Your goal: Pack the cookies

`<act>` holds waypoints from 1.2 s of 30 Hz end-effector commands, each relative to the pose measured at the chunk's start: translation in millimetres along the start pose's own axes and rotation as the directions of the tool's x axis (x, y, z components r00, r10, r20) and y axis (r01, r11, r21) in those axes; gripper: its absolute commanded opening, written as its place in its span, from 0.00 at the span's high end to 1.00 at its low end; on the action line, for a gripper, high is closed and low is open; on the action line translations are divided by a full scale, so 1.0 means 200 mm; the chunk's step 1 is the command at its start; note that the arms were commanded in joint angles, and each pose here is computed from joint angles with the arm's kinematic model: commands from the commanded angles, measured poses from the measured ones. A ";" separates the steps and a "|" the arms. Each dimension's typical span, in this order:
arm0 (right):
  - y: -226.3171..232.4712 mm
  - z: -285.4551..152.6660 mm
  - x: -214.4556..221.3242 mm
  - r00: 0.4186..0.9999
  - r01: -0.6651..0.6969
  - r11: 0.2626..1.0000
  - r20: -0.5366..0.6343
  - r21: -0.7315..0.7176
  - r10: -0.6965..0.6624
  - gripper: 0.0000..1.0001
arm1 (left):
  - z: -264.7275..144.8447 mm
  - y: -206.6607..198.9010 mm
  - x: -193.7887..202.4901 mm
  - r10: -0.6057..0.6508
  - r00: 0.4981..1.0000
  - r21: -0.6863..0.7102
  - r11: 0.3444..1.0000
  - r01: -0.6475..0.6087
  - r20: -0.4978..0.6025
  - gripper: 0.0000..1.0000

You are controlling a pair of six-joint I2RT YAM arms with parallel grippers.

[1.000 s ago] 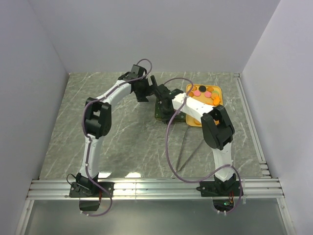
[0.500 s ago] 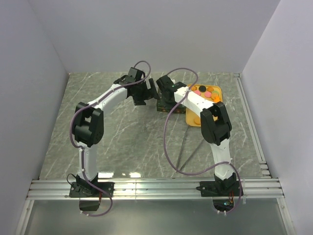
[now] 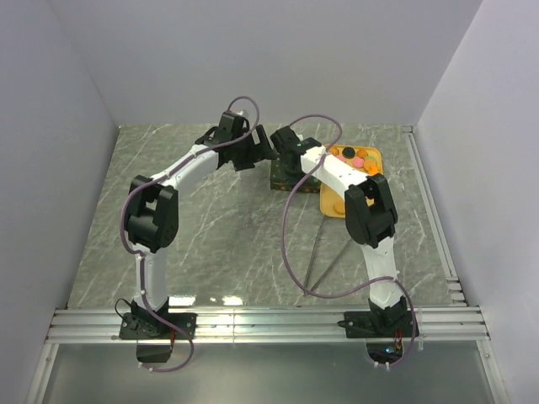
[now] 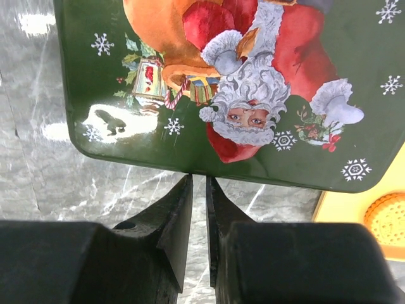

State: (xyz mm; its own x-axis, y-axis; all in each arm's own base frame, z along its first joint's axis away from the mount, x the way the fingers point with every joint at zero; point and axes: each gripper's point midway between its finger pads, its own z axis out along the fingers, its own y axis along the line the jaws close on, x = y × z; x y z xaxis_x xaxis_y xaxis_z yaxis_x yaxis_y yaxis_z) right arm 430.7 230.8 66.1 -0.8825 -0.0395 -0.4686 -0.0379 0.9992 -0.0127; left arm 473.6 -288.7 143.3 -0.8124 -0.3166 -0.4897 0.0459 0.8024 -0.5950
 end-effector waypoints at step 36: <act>-0.05 0.22 -0.26 0.992 -0.128 0.991 0.001 -0.037 0.128 0.78 | 0.78 -0.10 -0.51 -0.222 0.956 0.365 0.921 0.139 0.195 0.93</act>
State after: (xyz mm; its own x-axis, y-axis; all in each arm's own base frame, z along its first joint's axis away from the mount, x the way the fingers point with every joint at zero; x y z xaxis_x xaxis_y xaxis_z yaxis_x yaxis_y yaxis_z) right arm 490.2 230.6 60.4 -0.8801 0.0710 -0.4695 0.0340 0.9956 0.0869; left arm 646.3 -349.9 105.2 -0.6868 -0.5766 -0.4425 0.1579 0.4760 -0.8652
